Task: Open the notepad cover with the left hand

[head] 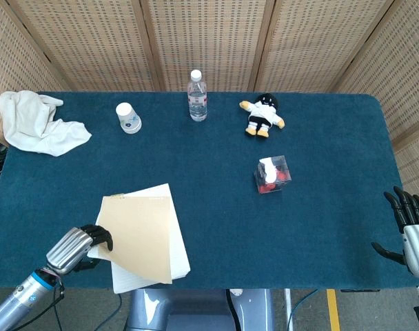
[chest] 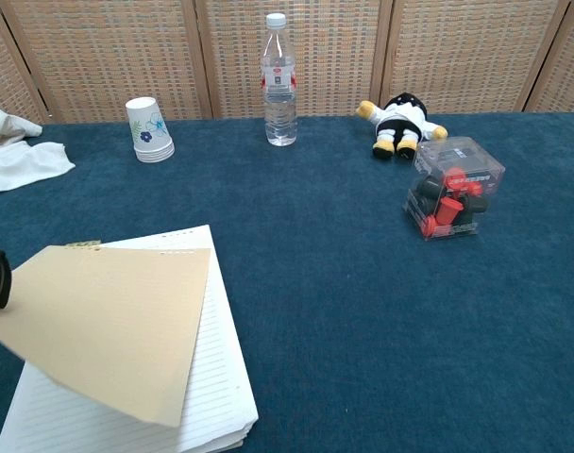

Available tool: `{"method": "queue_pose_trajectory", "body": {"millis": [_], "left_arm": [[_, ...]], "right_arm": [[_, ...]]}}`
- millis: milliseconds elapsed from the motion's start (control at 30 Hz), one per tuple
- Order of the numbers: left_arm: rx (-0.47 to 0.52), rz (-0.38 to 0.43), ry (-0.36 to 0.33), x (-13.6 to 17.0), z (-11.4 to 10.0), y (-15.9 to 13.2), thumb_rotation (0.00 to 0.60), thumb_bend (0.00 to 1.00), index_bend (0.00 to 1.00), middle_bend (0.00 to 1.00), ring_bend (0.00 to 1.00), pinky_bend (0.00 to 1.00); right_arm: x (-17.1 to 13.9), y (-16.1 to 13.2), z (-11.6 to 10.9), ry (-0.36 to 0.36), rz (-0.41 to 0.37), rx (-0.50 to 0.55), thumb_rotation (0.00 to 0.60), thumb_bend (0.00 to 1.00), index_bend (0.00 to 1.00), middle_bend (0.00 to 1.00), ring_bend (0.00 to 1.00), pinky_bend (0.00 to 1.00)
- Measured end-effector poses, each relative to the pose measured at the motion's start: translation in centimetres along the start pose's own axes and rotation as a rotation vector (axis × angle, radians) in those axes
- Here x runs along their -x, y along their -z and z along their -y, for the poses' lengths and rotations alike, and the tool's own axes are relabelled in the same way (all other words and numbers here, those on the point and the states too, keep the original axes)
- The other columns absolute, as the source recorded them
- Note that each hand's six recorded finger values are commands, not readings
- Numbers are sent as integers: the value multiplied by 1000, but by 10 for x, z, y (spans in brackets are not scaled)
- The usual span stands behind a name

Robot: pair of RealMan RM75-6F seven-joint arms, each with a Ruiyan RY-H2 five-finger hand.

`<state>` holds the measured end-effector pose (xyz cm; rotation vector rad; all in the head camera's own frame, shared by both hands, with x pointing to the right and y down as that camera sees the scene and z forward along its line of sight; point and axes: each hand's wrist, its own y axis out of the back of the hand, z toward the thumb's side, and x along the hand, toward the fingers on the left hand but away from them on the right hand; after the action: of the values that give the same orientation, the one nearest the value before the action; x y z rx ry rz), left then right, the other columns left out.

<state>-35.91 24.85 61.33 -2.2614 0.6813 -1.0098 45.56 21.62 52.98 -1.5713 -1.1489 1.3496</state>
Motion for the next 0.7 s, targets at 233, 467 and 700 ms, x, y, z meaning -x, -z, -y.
{"method": "queue_pose_trajectory", "body": {"millis": [233, 467, 700], "left_arm": [[98, 6, 18, 24, 1, -2, 600, 623, 823, 478, 366, 388], [267, -85, -67, 15, -12, 14, 600, 622, 815, 478, 366, 388], [665, -238, -248, -4, -38, 38, 600, 623, 806, 478, 366, 387]], "right_arm": [[-1, -2, 3, -7, -6, -6, 600, 0, 0, 0, 0, 0], [-1, -3, 4, -10, -8, -7, 600, 0, 0, 0, 0, 0], [-1, -4, 5, -14, -12, -10, 600, 0, 0, 0, 0, 0]]}}
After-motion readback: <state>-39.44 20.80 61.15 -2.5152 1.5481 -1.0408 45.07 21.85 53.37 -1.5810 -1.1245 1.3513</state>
